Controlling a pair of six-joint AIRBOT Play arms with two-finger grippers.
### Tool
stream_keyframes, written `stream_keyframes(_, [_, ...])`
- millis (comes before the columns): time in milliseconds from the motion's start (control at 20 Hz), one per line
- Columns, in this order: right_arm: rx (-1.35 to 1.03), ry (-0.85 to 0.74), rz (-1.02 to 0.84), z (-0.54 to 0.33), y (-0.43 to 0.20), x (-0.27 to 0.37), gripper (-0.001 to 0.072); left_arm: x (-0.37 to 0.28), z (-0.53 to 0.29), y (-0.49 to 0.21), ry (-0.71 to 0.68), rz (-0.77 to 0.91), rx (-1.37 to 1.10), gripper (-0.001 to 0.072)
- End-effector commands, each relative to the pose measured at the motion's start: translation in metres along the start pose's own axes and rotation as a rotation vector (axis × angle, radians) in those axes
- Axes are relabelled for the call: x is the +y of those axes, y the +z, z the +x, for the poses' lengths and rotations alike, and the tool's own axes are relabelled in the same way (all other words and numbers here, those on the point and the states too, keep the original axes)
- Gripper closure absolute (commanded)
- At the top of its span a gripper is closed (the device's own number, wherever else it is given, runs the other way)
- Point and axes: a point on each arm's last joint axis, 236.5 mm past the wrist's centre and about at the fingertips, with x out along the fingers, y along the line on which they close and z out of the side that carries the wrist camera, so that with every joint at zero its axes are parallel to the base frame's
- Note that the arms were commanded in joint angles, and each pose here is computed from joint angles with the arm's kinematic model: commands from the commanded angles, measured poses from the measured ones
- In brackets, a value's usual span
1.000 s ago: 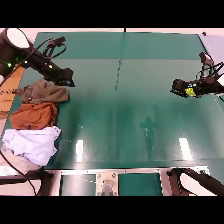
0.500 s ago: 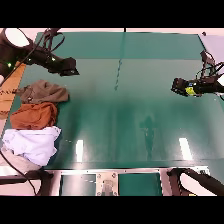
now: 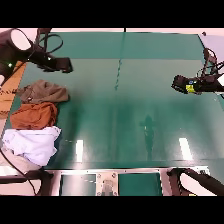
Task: Fold the shirts.
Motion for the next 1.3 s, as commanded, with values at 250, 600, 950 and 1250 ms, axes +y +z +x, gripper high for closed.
stream_keyframes(250, [-0.025,0.030,0.021,0.000,0.006,0.007,0.0338,0.154,0.068,-0.104,0.331,-0.140,0.410,-0.0006])
stream_keyframes(600, [-0.035,0.031,0.021,0.000,0.008,0.007,0.0463,0.162,0.114,-0.150,0.302,-0.172,0.567,0.0466])
stream_keyframes(950, [-0.037,0.031,0.021,-0.001,0.009,0.007,0.0662,0.139,0.062,-0.038,0.295,-0.135,0.320,0.0670])
stream_keyframes(1250, [-0.007,-0.006,0.077,-0.011,0.009,-0.019,0.0693,-0.027,-0.025,0.065,0.078,0.066,-0.033,0.0670])
